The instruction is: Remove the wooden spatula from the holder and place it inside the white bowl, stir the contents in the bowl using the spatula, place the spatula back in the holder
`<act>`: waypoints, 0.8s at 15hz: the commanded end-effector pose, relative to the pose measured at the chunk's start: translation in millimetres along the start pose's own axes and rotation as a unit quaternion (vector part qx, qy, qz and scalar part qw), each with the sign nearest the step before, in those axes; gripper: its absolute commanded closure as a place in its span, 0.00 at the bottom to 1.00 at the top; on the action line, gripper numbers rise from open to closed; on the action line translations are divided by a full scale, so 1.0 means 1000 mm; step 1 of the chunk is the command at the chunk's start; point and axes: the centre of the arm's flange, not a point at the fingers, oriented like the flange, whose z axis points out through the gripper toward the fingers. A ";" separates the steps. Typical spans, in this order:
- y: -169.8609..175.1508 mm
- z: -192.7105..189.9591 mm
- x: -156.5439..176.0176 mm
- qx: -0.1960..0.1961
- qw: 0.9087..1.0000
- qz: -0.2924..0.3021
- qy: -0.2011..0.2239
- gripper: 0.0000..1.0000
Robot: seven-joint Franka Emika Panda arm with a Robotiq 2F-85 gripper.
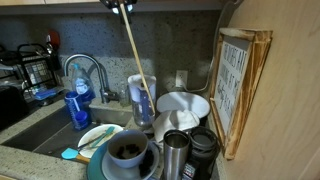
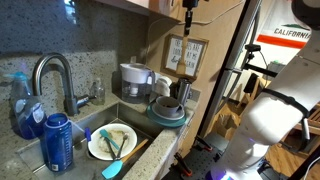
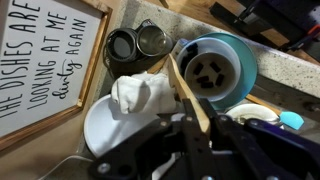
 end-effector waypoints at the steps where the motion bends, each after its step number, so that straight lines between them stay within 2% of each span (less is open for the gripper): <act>1: -0.014 0.014 0.009 0.004 1.000 0.010 0.014 0.97; 12: -0.037 0.071 0.018 0.057 0.998 0.009 0.024 0.97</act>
